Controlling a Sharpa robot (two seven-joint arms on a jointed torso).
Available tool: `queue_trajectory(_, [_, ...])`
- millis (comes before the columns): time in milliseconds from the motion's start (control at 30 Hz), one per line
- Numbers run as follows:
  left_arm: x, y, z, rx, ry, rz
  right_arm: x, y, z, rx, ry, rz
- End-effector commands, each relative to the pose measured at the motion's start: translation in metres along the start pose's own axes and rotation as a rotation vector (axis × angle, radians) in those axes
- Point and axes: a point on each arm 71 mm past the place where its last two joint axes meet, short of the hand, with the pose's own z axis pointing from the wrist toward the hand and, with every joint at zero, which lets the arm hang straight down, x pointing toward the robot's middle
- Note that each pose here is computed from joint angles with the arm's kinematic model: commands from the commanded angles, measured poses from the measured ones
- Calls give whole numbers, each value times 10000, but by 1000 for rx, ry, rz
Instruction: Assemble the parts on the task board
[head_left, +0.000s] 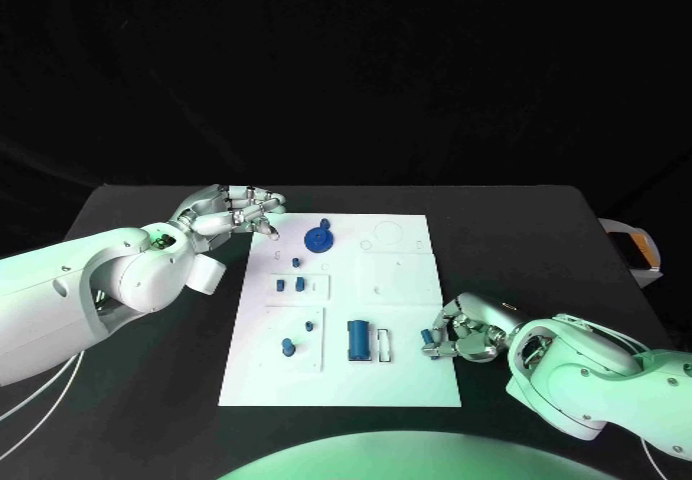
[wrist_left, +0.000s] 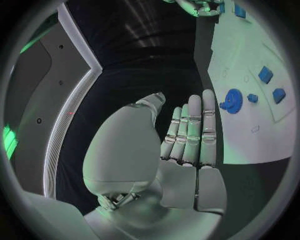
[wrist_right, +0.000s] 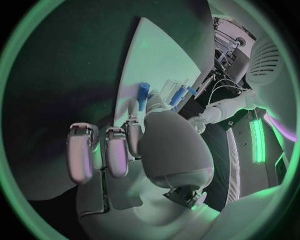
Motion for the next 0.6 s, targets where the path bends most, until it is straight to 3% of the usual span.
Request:
queue_trajectory(33, [22,-9,0,8,18,-11,92,-24,13,1,22,-69])
queue_trajectory(600, [10,-7,-8,5,15,-10,159,31,39,-13,26,-121])
